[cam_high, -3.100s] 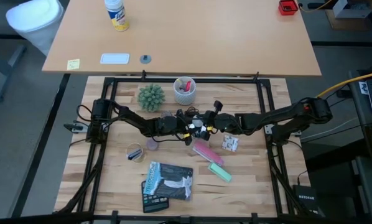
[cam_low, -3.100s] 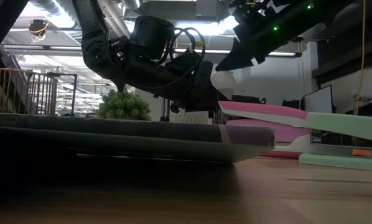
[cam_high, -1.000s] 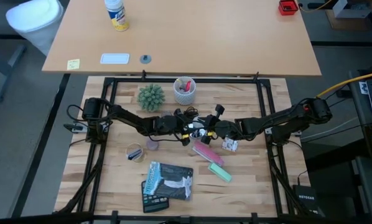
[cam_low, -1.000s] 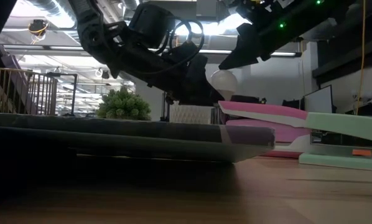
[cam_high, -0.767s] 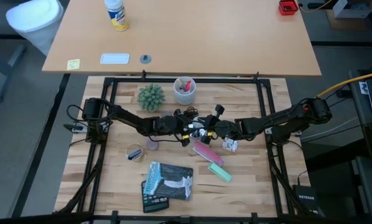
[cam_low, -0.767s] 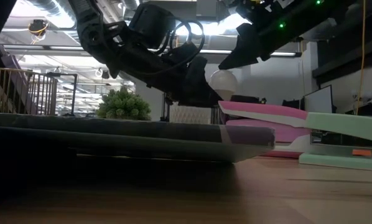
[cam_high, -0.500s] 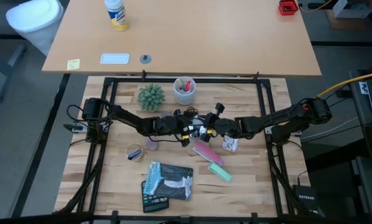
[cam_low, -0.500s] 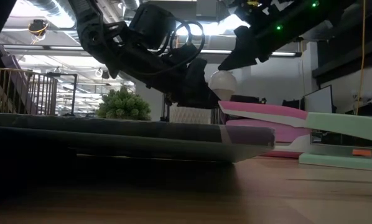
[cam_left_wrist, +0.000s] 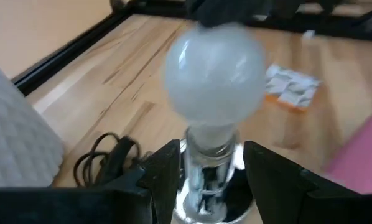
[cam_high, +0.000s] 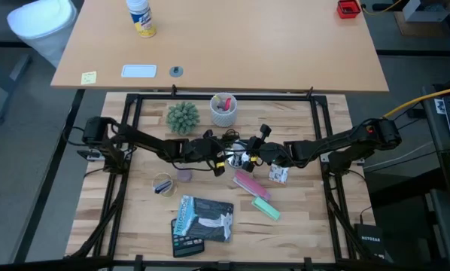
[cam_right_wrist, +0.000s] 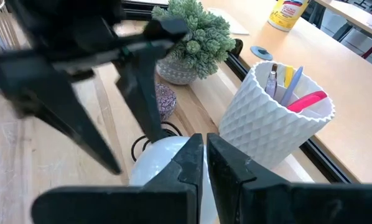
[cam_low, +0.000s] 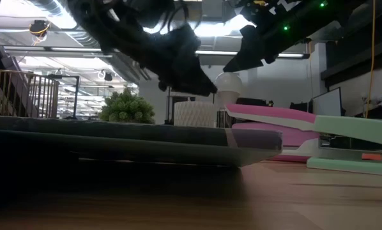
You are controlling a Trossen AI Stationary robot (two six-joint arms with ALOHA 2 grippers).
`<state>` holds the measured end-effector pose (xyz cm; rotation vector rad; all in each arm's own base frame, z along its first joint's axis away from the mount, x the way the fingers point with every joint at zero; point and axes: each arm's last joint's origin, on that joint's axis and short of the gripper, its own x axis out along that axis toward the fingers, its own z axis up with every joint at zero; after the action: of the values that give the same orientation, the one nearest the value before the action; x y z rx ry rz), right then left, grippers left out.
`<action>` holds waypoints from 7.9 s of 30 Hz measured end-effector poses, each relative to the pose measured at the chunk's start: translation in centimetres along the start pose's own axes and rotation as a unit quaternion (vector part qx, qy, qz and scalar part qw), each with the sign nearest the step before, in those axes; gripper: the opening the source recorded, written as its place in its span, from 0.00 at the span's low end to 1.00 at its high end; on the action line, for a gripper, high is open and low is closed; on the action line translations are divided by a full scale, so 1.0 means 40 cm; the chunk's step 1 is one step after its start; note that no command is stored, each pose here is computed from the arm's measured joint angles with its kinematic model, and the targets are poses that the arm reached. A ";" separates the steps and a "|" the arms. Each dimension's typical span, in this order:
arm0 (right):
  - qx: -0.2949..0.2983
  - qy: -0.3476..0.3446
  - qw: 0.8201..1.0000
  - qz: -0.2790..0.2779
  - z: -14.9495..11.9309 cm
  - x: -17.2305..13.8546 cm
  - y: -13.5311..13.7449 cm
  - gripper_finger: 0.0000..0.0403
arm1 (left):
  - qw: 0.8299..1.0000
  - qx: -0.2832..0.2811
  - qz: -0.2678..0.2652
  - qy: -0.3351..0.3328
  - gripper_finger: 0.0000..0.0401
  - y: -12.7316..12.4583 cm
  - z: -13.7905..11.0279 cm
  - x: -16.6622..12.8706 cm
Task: Screw lightbulb
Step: Insert the lightbulb into the lamp
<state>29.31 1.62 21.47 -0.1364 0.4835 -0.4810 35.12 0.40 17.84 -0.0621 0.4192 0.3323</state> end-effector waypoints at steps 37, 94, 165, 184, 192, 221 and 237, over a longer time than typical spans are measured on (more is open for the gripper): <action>0.004 -0.004 1.000 0.014 0.003 0.000 0.002 0.07 | 0.995 -0.040 -0.039 -0.087 0.41 -0.070 -0.001 0.014; 0.002 -0.012 0.999 0.037 0.007 0.009 -0.003 0.07 | 0.995 -0.054 0.055 -0.069 0.41 -0.102 -0.025 -0.007; 0.017 -0.019 0.998 0.053 0.008 0.037 -0.023 0.07 | 0.982 -0.090 0.159 0.038 0.41 0.006 -0.107 0.056; 0.017 -0.020 0.998 0.054 0.009 0.037 -0.023 0.07 | 0.977 -0.153 0.148 -0.003 0.41 0.011 -0.153 0.123; 0.018 -0.022 0.998 0.054 0.011 0.036 -0.023 0.07 | 0.982 -0.145 0.123 -0.012 0.41 -0.023 -0.132 0.124; 0.027 -0.015 0.996 0.081 0.009 0.035 -0.018 0.07 | 0.987 -0.104 0.119 -0.028 0.41 -0.024 -0.076 0.090; 0.027 -0.016 0.996 0.081 0.008 0.035 -0.018 0.07 | 0.996 -0.060 0.052 -0.036 0.41 -0.129 -0.036 0.004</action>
<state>30.25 0.32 21.36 -0.0513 0.4463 -0.3327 36.38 -4.62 16.40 -0.1450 0.3312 0.4607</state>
